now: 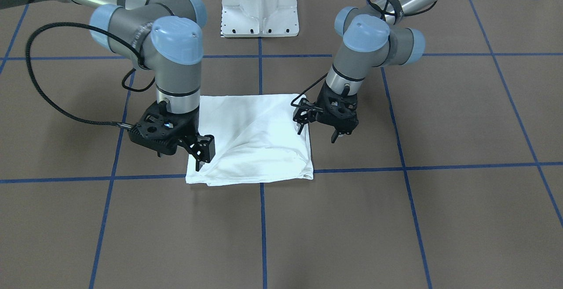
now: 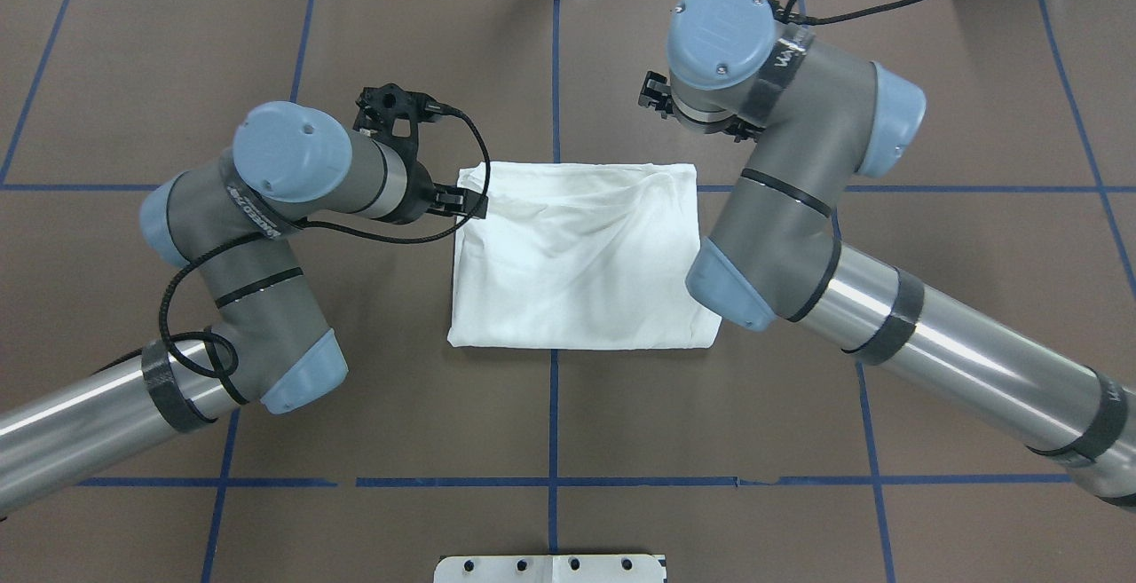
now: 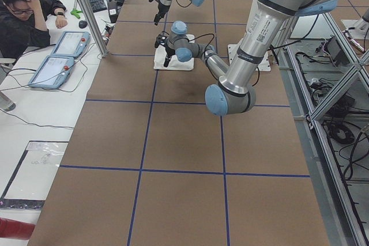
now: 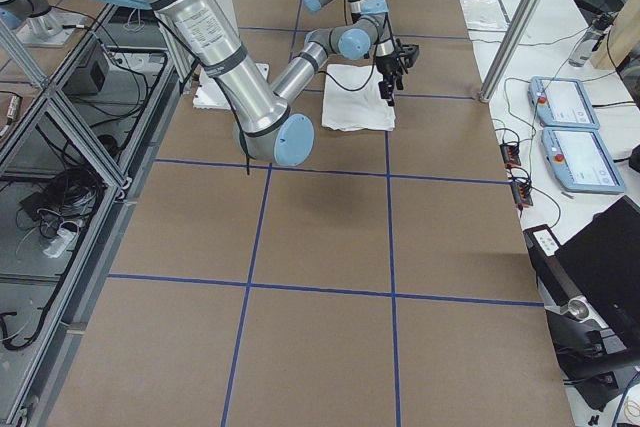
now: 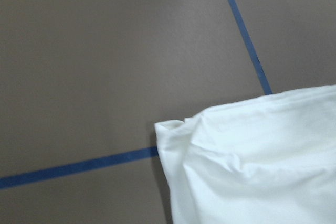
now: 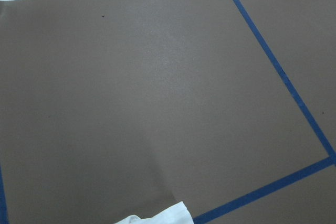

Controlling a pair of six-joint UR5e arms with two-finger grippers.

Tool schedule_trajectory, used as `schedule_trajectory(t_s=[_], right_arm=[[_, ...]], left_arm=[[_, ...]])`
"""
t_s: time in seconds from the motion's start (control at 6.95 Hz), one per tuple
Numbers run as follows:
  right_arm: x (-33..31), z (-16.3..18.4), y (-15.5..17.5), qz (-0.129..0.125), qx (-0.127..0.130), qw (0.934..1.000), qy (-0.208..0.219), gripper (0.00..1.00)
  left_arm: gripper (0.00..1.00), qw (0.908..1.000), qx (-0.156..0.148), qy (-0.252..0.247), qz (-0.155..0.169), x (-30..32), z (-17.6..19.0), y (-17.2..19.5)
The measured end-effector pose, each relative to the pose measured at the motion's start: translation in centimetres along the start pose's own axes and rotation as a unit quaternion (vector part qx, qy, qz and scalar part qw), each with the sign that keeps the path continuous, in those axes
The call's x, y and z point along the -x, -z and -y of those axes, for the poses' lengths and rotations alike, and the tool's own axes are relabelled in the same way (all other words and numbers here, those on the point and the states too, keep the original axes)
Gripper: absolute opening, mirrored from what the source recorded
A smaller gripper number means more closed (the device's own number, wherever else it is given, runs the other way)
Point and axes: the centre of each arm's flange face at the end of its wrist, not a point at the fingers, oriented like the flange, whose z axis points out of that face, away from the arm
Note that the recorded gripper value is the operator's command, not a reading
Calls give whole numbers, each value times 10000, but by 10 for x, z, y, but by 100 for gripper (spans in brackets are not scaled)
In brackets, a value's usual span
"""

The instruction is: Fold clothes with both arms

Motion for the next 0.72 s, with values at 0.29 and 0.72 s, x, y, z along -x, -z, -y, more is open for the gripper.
schedule_trajectory(t_s=[0.29,0.72], right_arm=[[-17,0,6,150,22,9998,114,100],[-20,0,6,165,23,9998,129,100]], left_arm=[[100,9998,168,-68,87,-46,-36,-17],[100,9993,45,-53,358,-55,-39,-40]])
